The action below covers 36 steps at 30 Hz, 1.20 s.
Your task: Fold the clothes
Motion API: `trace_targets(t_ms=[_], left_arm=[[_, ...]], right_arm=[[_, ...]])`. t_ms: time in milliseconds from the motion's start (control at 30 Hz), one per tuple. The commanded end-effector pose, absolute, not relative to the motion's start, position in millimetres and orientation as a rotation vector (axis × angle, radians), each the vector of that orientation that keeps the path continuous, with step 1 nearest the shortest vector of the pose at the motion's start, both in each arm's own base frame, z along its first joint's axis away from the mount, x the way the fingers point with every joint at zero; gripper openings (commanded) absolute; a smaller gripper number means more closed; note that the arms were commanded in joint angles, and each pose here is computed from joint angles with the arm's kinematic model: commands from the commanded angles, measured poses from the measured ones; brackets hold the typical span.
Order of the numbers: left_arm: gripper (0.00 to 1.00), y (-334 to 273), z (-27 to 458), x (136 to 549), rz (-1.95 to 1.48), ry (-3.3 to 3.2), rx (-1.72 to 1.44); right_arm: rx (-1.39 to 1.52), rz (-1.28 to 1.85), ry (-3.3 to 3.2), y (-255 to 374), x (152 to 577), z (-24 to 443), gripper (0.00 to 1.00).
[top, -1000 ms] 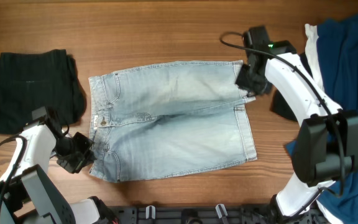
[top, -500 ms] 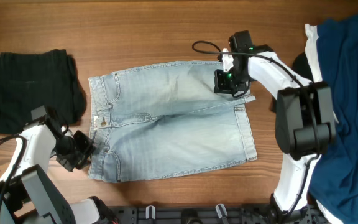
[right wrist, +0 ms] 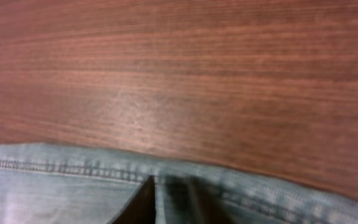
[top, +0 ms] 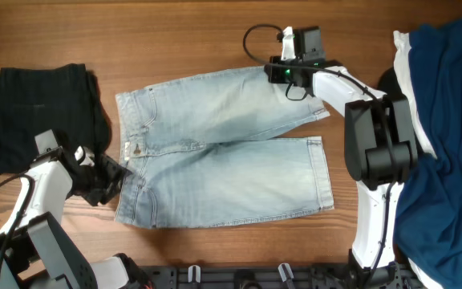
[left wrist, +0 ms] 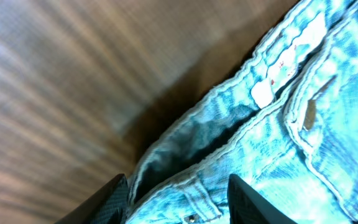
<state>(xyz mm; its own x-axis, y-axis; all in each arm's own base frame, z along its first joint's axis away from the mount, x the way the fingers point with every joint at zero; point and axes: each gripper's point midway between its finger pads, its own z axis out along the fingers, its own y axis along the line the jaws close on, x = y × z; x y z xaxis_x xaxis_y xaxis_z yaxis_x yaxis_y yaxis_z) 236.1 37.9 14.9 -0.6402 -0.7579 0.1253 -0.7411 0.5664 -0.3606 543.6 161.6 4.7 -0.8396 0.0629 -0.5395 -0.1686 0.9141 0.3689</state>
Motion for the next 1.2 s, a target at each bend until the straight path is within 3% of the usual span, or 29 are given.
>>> trace_targets(t_ms=[0,33,67,100,133,167,233,300,400,533,800,1000,1167], left_arm=[[0.52,39.0,27.3,257.4,-0.661,2.712,-1.141],[0.53,41.8,35.7,268.0,-0.648,2.707,-1.06],[0.53,44.0,44.4,278.8,-0.637,2.692,-1.007],[0.54,46.3,52.5,289.6,-0.623,2.671,-0.972],[0.55,48.9,64.5,306.5,-0.595,2.637,-0.91],[0.55,44.7,79.8,328.9,-0.583,2.591,-0.811],[0.57,34.6,88.2,343.4,-0.582,2.566,-0.723],[0.57,19.1,87.8,352.4,-0.551,2.574,-0.635],[0.51,0.6,74.8,358.4,-0.499,2.62,-0.555],[0.47,-13.9,44.3,370.7,-0.494,2.665,-0.505],[0.47,-9.7,-5.2,383.8,-0.464,2.702,-0.524],[0.47,-4.5,-2.3,426.0,-0.509,2.515,-0.647],[0.55,-3.0,-9.9,447.6,-0.533,2.429,-0.664]], right_arm=[[0.08,0.362,2.58,97.0,565.8,0.6,0.26],[0.057,0.339,2.587,87.8,570.6,21.8,0.34],[0.056,0.32,2.585,80.6,573.5,38.7,0.52],[0.079,0.293,2.58,70.7,575.7,58.8,0.61],[0.097,0.285,2.57,61.8,576.2,83.8,0.68],[0.106,0.276,2.573,52.4,567.5,113.6,0.68],[0.103,0.265,2.649,48.3,541.8,123.1,0.65],[0.13,0.257,2.824,46.5,497.9,114.3,0.52],[0.152,0.253,3.073,49.9,440.3,87.5,0.5],[0.155,0.249,3.18,54.4,411.1,45.3,0.48],[0.148,0.293,3.086,58.6,414.7,-17.0,0.43],[0.25,0.325,2.85,61.2,466.9,-21.5,0.42],[0.247,0.316,2.683,57.7,507.2,-15.0,0.44]])
